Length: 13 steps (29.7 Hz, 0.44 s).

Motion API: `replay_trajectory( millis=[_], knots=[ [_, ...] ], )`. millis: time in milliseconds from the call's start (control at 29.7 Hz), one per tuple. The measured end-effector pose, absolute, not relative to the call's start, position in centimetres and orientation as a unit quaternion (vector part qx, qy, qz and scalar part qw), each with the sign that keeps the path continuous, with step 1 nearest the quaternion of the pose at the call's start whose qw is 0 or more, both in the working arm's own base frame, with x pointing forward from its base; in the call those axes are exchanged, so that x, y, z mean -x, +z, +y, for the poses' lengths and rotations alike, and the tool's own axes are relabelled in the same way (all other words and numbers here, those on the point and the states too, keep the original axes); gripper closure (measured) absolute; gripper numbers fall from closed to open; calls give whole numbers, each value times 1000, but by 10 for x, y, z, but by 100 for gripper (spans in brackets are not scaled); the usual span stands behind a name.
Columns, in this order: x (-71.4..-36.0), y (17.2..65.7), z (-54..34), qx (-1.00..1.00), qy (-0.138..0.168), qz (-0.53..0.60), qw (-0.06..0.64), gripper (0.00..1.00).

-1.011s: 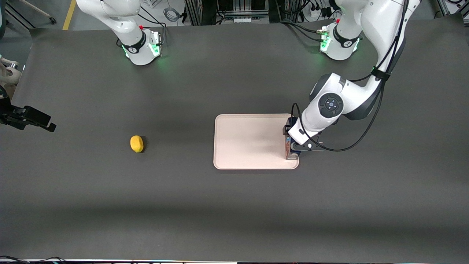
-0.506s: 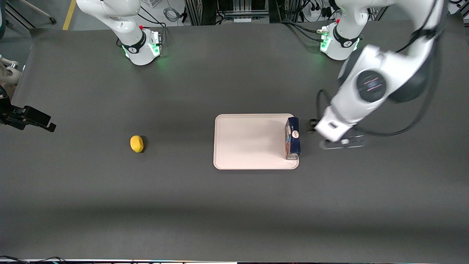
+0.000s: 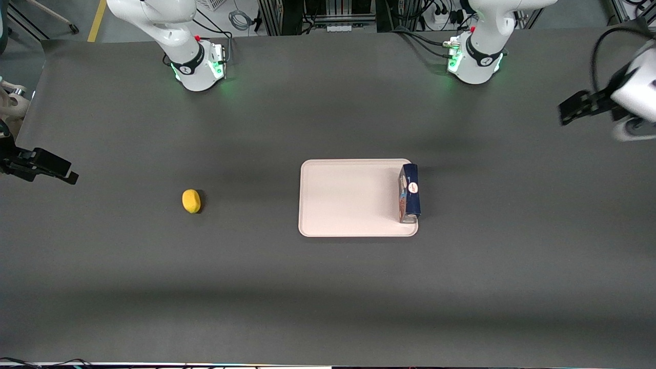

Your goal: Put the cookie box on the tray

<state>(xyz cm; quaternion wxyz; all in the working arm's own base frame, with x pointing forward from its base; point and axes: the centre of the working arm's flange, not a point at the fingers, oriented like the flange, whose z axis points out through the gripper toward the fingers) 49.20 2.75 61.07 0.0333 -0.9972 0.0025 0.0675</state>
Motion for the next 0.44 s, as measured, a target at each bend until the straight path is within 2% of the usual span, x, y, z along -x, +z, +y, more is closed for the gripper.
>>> replay_trajectory(
  millis=[438],
  knots=[
    [-490,595,31,998,58,4,19,0]
  ],
)
